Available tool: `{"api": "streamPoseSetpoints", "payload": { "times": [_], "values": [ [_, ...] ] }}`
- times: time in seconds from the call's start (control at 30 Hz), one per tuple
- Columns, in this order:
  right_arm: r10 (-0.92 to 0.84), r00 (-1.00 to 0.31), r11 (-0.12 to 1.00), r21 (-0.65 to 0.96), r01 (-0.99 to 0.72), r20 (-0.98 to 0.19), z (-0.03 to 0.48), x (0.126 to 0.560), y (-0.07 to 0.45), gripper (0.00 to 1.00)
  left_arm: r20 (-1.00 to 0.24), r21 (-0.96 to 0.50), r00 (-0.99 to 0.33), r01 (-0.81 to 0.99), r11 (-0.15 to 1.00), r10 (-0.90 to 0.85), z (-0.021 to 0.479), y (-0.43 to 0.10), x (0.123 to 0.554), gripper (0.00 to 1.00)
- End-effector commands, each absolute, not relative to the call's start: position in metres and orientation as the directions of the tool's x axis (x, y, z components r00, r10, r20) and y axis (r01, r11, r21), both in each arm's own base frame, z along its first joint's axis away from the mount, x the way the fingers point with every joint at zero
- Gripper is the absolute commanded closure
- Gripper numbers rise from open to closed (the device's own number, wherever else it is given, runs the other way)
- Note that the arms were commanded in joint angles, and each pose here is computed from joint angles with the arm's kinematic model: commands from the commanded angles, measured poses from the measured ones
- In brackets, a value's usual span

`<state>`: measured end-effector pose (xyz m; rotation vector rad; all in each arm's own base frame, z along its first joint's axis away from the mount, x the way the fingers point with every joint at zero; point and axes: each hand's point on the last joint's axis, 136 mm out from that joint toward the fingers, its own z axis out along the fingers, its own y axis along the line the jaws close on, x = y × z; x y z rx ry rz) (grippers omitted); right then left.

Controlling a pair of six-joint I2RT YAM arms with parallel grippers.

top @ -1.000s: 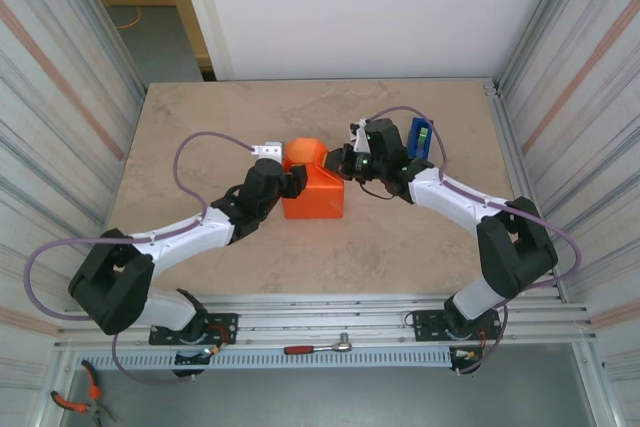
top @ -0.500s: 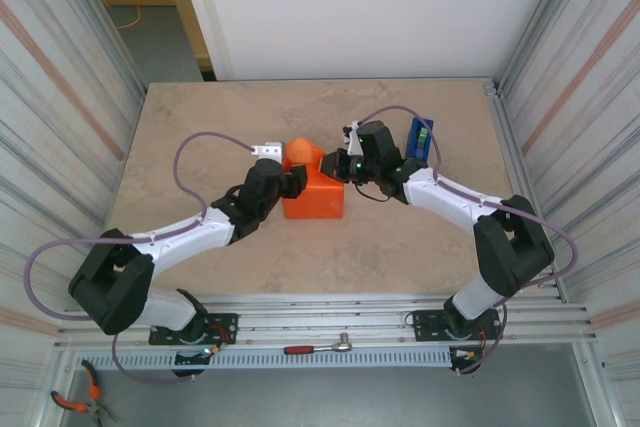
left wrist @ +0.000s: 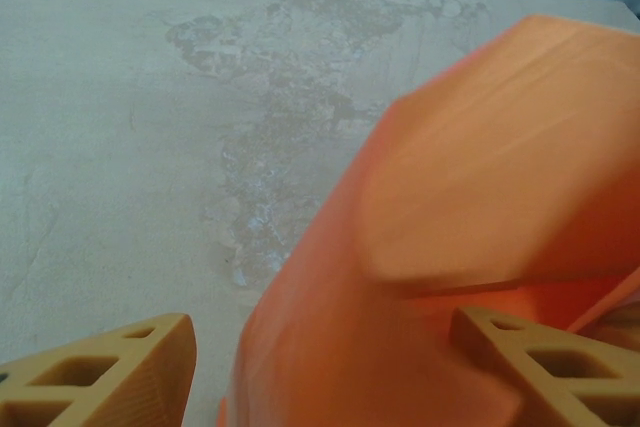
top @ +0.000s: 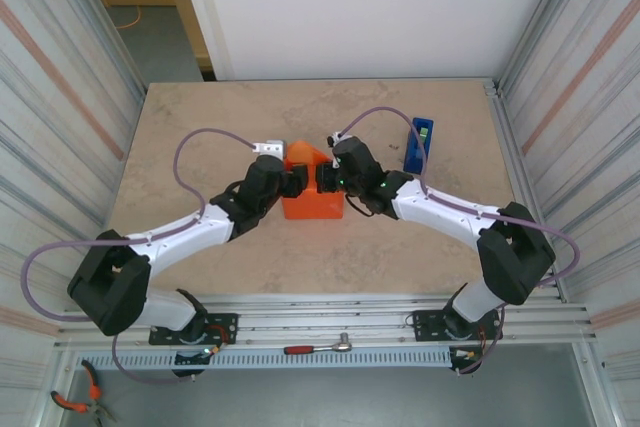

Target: Wrap the gift box in paper

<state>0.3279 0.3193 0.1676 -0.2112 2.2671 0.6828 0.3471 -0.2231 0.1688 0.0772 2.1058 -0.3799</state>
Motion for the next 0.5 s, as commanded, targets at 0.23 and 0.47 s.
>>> {"api": "streamPoseSetpoints", "payload": {
  "times": [0.23, 0.47],
  "values": [
    [-0.153, -0.871, 0.909, 0.278, -0.309, -0.467, 0.056, 0.268, 0.296, 1.0, -0.794, -0.516, -0.502, 0.261, 0.816, -0.342, 0.276, -0.196, 0.343, 0.27],
    [-0.154, -0.876, 0.899, 0.302, -0.316, -0.457, 0.055, 0.266, 0.302, 1.0, -0.814, -0.48, -0.484, 0.251, 0.841, -0.321, 0.273, -0.178, 0.332, 0.28]
  ]
}}
